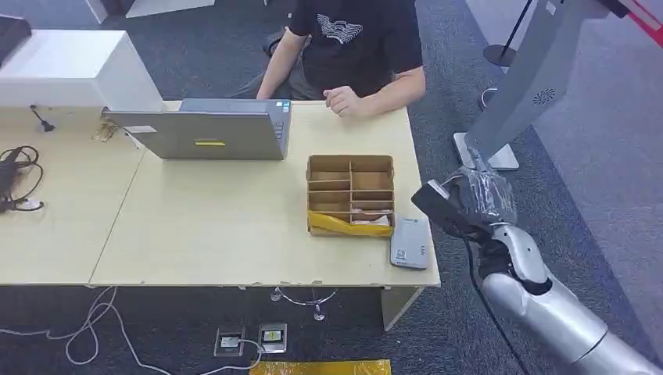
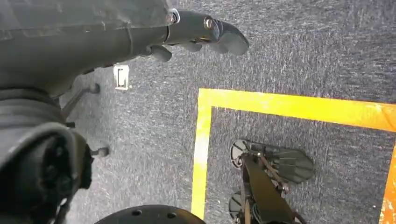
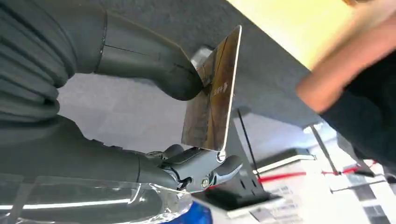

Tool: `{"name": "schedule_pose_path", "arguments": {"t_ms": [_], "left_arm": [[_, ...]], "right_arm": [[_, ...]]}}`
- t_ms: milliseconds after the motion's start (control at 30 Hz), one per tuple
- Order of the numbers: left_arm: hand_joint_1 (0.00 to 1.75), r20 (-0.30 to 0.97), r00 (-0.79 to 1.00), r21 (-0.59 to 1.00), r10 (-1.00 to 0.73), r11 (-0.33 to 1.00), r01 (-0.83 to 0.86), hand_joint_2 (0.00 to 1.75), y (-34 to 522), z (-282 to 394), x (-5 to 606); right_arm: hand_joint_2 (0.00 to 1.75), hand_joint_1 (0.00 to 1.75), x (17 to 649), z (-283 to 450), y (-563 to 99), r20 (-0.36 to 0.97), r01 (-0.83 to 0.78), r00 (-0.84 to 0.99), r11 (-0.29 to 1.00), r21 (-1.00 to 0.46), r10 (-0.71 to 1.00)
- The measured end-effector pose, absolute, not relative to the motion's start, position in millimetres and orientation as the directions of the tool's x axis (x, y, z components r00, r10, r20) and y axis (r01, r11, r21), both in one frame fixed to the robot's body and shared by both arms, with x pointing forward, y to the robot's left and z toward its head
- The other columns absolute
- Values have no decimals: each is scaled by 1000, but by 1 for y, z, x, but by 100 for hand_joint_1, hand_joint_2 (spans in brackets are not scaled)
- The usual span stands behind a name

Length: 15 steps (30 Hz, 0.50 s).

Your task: Pass the card to the sensor for recognition and then transmit it.

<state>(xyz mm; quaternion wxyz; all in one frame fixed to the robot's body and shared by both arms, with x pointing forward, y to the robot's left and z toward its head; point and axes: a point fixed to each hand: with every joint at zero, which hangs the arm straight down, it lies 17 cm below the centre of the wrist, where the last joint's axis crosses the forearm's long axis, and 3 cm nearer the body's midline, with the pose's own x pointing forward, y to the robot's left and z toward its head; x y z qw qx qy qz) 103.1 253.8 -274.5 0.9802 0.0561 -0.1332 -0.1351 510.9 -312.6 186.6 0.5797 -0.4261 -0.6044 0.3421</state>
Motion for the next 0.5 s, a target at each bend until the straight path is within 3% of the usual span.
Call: {"name": "schedule_pose_path", "arguments": {"t_ms": [500], "left_arm": [[0,267,913,136,-308,950,281,0,245,-273,106]], "right_arm": [[175,175,532,239,-249,368,142,-101,380,-914,924]]}}
